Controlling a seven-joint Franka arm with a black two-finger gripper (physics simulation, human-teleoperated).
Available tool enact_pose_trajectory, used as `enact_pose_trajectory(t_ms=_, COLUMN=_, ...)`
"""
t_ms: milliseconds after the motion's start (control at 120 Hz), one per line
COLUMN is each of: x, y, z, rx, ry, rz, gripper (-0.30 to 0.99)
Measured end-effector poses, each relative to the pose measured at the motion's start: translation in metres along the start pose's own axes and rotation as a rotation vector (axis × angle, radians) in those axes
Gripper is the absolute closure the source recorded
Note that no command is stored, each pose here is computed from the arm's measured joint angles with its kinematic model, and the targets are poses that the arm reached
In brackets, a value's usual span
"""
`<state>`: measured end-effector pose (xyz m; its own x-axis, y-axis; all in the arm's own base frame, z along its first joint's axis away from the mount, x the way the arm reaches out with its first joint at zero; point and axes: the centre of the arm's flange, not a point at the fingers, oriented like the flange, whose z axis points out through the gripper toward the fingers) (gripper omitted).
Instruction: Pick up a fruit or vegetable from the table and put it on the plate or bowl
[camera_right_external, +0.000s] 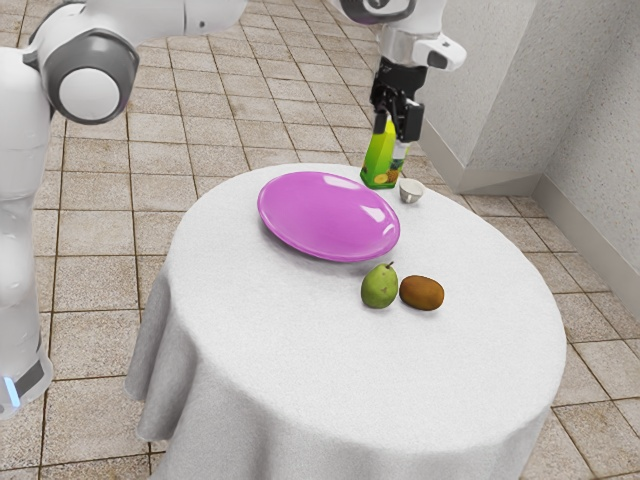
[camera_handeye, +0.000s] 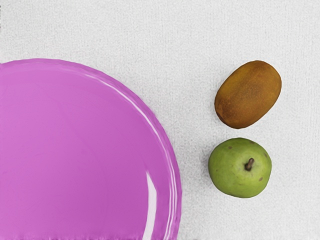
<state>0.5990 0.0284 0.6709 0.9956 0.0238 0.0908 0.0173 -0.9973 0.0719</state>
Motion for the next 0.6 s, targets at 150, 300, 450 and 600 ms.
enact_pose_trajectory(t_ms=150, x=-0.007, y=-0.010, z=-0.005, rx=0.004, ry=-0.024, rz=-0.012, gripper=0.00)
enact_pose_trajectory(t_ms=300, x=-0.017, y=0.035, z=-0.004, rx=0.018, ry=-0.069, rz=0.122, gripper=0.00)
enact_pose_trajectory(t_ms=450, x=-0.035, y=0.110, z=0.038, rx=0.060, ry=-0.150, rz=0.344, gripper=0.00)
enact_pose_trajectory(t_ms=600, x=-0.039, y=0.108, z=0.073, rx=0.042, ry=-0.178, rz=0.410, gripper=0.00)
